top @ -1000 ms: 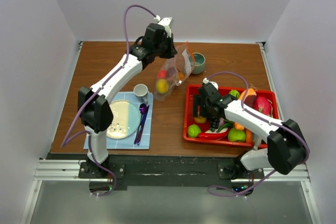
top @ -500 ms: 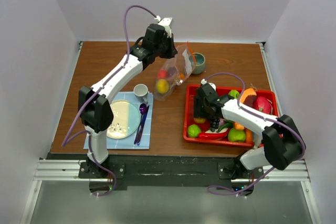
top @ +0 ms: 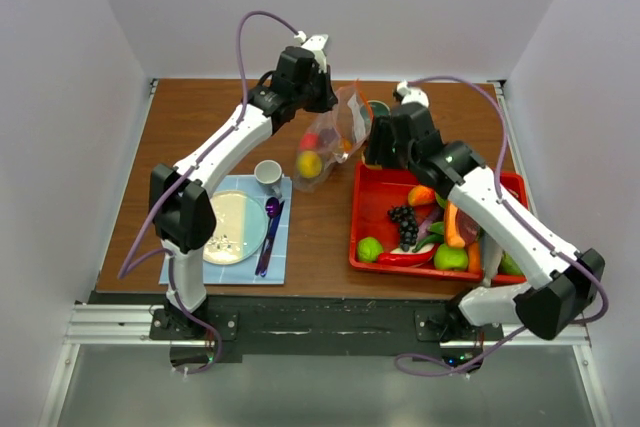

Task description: Place the food in the zip-top bag and seal the zipper

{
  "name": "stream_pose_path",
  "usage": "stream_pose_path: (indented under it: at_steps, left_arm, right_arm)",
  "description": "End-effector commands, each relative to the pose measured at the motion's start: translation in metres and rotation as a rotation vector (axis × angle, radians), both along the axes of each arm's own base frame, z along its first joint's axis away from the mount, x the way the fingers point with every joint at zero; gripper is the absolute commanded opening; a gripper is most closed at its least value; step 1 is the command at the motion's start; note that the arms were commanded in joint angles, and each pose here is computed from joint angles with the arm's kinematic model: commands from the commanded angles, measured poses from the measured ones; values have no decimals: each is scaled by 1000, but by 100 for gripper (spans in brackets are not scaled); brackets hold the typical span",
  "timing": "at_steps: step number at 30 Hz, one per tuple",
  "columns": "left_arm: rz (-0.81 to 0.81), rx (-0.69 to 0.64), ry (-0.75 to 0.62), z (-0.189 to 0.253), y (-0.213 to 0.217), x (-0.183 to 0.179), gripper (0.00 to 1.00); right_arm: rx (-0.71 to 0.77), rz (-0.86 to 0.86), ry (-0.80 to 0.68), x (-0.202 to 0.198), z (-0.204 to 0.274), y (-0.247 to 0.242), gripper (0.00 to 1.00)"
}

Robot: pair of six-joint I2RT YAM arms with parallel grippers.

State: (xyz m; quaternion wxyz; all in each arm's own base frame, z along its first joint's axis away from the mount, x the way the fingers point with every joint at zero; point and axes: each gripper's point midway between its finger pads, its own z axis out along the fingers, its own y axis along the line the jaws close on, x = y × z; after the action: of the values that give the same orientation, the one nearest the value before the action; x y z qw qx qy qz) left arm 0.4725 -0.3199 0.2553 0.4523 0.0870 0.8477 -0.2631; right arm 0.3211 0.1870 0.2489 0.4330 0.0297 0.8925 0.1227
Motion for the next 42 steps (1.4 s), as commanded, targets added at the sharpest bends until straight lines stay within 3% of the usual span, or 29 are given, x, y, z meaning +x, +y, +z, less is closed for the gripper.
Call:
stream_pose_path:
  at_steps: [1, 8, 11, 12, 14, 19, 24, 34, 42]
  left_arm:
    - [-9, -32, -49, 20, -1, 1, 0]
    - [-25, -46, -55, 24, 0, -7, 0]
    - [-30, -43, -50, 22, 0, -9, 0]
    - [-31, -42, -50, 22, 0, -9, 0]
    - [-32, -40, -52, 22, 0, -10, 0]
    - [-31, -34, -64, 25, 1, -8, 0]
    - [-23, -34, -71, 28, 4, -4, 0]
    - [-24, -46, -68, 25, 2, -1, 0]
    - [-32, -51, -50, 18, -1, -2, 0]
  right_arm:
    - [-29, -13, -113, 39, 49, 12, 44]
    - [-34, -20, -116, 99, 47, 33, 50]
    - [-30, -16, -96, 117, 39, 38, 76]
    - [-32, -24, -91, 122, 38, 36, 91]
    - [-30, -23, -108, 124, 46, 36, 99]
    - [-35, -13, -98, 109, 58, 28, 98]
    - [-74, -32, -46, 52, 52, -10, 98]
    - [-101, -55, 236, -63, -79, -60, 95]
    - [-250, -86, 345, -71, -127, -78, 95]
